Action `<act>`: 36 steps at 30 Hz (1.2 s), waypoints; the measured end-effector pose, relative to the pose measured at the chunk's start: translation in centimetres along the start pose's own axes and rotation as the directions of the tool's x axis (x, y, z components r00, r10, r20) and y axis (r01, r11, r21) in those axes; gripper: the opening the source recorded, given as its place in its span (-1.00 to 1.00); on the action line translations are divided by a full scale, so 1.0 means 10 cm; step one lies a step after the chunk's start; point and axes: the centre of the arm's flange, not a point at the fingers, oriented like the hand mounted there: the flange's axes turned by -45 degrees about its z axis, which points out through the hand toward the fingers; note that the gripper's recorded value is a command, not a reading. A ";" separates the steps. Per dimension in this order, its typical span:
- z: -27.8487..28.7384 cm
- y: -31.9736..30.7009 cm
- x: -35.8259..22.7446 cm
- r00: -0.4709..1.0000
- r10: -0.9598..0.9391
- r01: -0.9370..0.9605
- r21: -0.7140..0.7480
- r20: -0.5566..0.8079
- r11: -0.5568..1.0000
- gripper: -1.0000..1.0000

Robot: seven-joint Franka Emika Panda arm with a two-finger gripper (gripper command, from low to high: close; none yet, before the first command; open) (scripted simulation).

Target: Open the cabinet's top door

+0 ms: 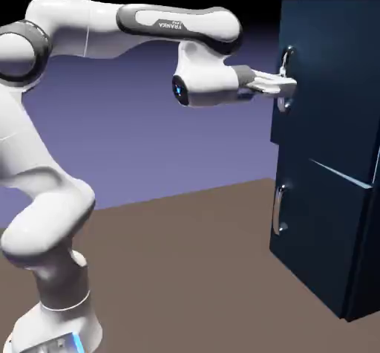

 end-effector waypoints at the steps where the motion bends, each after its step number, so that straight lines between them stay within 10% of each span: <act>1: -0.01 -0.01 0.00 1.000 0.000 0.000 -0.004 0.000 1.000 -1.00; 36: -0.97 -0.87 0.00 1.000 0.000 0.000 -0.430 0.000 0.903 -1.00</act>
